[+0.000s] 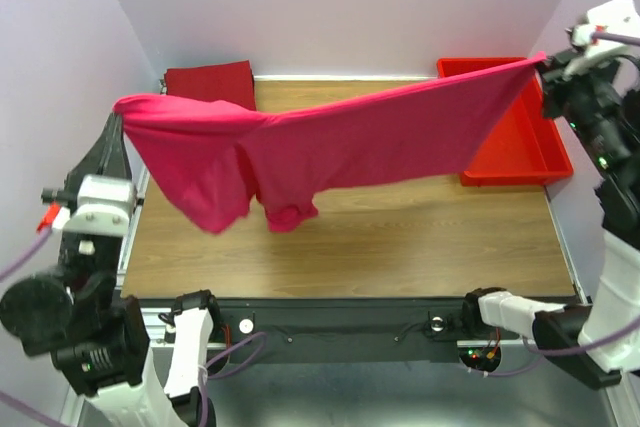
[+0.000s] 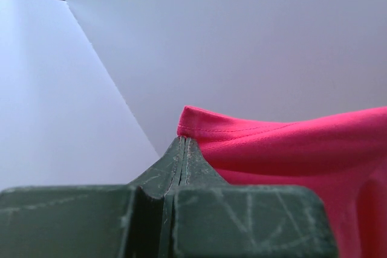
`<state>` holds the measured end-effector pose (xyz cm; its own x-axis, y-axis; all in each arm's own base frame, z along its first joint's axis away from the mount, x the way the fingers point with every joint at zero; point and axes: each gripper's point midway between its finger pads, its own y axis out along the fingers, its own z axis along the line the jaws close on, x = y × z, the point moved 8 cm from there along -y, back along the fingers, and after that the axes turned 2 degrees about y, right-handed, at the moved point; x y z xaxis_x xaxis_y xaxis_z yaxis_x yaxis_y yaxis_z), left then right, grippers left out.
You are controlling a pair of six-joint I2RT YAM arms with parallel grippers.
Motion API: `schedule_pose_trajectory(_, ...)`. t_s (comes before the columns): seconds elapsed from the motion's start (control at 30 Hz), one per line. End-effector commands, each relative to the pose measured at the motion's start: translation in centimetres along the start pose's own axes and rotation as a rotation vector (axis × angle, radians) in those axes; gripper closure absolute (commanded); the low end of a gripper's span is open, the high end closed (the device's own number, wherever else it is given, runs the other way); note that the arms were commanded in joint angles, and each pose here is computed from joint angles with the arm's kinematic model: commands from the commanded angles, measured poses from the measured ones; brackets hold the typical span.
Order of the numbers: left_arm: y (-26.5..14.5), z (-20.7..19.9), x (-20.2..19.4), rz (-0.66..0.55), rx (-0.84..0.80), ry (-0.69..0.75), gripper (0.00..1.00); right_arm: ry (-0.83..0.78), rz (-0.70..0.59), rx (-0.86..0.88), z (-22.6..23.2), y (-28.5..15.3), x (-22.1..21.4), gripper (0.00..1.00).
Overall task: Fold and stack the t-shirts
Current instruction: Flatten the tshirt out
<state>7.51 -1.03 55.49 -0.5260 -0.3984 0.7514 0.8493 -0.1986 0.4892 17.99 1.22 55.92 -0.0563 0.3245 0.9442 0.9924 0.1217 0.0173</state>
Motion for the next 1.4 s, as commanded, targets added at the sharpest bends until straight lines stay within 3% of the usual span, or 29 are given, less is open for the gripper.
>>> schedule_pose_trajectory(0.0,-2.8,0.6,3.3,-0.063,0.090,0.062,1.00,0.032,-0.191,-0.103,-1.9,-4.5,3.5,0.99)
schedule_pose_trajectory(0.17,-5.5,0.6,7.5,-0.149,0.109,0.111,1.00,0.019,-0.285,-0.163,-2.9,-8.1,5.0,0.99)
schedule_pose_trajectory(0.27,-5.8,0.2,7.3,-0.113,0.067,0.118,1.00,-0.012,-0.304,-0.187,-3.2,-9.3,5.1,0.99)
schedule_pose_trajectory(0.4,-4.4,-1.5,2.1,0.067,-0.094,0.080,1.00,-0.071,-0.165,-0.135,-2.0,-6.0,1.4,1.00)
schedule_pose_trajectory(0.57,-1.5,-3.7,-7.2,0.297,-0.276,-0.025,1.00,-0.092,0.090,0.032,1.4,1.9,-6.8,1.00)
schedule_pose_trajectory(0.67,-0.2,-4.3,-10.6,0.361,-0.292,-0.087,1.00,-0.052,0.122,0.085,2.2,5.0,-7.4,0.99)
schedule_pose_trajectory(0.77,3.4,-2.4,-11.1,0.336,-0.197,-0.123,1.00,-0.026,0.075,0.082,1.7,7.0,-5.5,0.99)
schedule_pose_trajectory(0.8,4.7,-1.2,-8.7,0.274,-0.163,-0.113,1.00,-0.005,0.060,0.076,1.6,7.9,-4.7,0.99)
schedule_pose_trajectory(0.87,8.0,0.2,-7.9,0.210,-0.124,-0.173,1.00,0.008,-0.026,0.050,0.5,9.4,-1.3,1.00)
schedule_pose_trajectory(0.9,9.1,1.4,-4.7,0.084,-0.098,-0.153,1.00,0.033,-0.071,0.034,0.0,9.4,0.3,1.00)
schedule_pose_trajectory(0.97,10.9,1.9,-2.8,-0.001,-0.119,-0.223,1.00,0.051,-0.187,0.001,-1.1,9.2,3.9,1.00)
schedule_pose_trajectory(1.0,10.7,2.4,0.8,-0.108,-0.145,-0.197,1.00,0.065,-0.228,-0.009,-1.4,8.7,5.0,0.99)
schedule_pose_trajectory(1.1,8.9,0.4,4.8,-0.253,-0.389,-0.156,1.00,0.073,-0.330,0.015,-1.6,5.2,7.2,0.99)
schedule_pose_trajectory(1.13,8.3,0.1,5.1,-0.270,-0.389,-0.161,1.00,0.076,-0.325,0.047,-1.1,4.8,6.8,0.99)
schedule_pose_trajectory(1.17,5.9,-1.5,6.3,-0.300,-0.500,-0.182,1.00,0.081,-0.369,0.084,-0.7,2.0,7.2,1.00)
schedule_pose_trajectory(1.23,4.6,-2.9,4.7,-0.278,-0.564,-0.202,1.00,0.112,-0.263,0.125,0.6,3.9,3.7,1.00)
schedule_pose_trajectory(1.3,5.0,-2.2,4.4,-0.271,-0.485,-0.184,1.00,0.123,-0.230,0.087,0.6,4.5,2.6,1.00)
schedule_pose_trajectory(1.37,7.0,-0.8,3.0,-0.164,-0.372,-0.237,1.00,0.117,-0.243,0.065,0.2,4.6,3.1,1.00)
